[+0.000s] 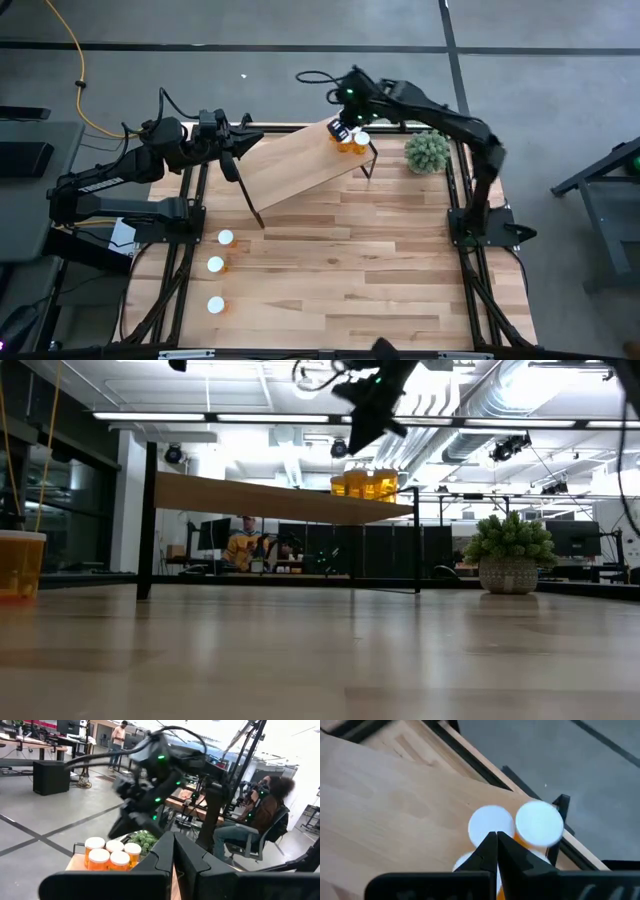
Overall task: Pick and place medicine bottles onto shelf by color
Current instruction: Adjust the pill bottles on the shelf
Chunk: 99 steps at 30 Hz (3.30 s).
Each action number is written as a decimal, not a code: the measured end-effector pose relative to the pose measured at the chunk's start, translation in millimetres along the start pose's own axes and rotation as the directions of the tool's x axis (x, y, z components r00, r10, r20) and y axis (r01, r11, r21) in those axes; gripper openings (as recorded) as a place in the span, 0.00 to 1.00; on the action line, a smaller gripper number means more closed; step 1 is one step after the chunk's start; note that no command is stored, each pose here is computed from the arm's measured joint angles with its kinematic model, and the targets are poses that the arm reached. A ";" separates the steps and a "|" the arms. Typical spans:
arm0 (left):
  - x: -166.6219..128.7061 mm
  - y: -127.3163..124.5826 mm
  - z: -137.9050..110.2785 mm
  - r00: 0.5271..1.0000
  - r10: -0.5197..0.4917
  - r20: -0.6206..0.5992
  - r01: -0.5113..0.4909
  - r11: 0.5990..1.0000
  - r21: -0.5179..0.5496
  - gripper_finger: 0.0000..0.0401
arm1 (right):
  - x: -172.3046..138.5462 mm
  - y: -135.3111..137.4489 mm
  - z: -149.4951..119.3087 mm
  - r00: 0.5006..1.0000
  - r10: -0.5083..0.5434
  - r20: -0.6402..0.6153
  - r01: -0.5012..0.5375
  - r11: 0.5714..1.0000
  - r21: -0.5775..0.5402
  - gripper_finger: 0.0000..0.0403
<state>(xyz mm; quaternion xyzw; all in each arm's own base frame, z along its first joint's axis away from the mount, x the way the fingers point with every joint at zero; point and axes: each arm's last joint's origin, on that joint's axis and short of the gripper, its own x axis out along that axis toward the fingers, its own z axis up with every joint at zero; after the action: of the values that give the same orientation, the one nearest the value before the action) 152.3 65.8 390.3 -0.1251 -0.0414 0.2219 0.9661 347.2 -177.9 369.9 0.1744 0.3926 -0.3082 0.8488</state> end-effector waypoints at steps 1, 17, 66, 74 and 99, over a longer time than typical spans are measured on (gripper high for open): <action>0.0 0.0 0.0 1.000 0.000 0.000 0.000 1.000 0.000 0.00 | 4.9 0.4 3.6 1.000 -0.005 -0.015 0.005 1.000 -0.007 0.00; 0.0 0.2 0.1 1.000 0.007 0.002 -0.007 1.000 0.002 0.00 | 32.8 -0.5 11.9 0.987 -0.095 -0.132 0.092 0.995 -0.027 0.00; 0.0 0.3 0.1 1.000 0.011 0.003 -0.011 1.000 0.003 0.00 | 50.9 5.9 12.6 0.989 -0.072 -0.126 0.066 0.996 -0.051 0.00; 0.0 0.4 0.1 1.000 0.011 0.003 -0.011 1.000 0.003 0.00 | 56.2 6.0 14.4 0.991 -0.075 -0.109 0.070 0.996 -0.047 0.00; 0.0 0.4 0.1 1.000 0.011 0.003 -0.011 1.000 0.003 0.00 | 50.8 -5.0 18.6 0.993 -0.076 -0.087 0.074 0.997 -0.024 0.00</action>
<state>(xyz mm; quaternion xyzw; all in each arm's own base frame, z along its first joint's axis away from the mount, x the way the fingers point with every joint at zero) 152.1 66.2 390.4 -0.1237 -0.0421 0.2274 0.9650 379.9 -211.3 342.0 0.1641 0.4391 -0.3279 0.8202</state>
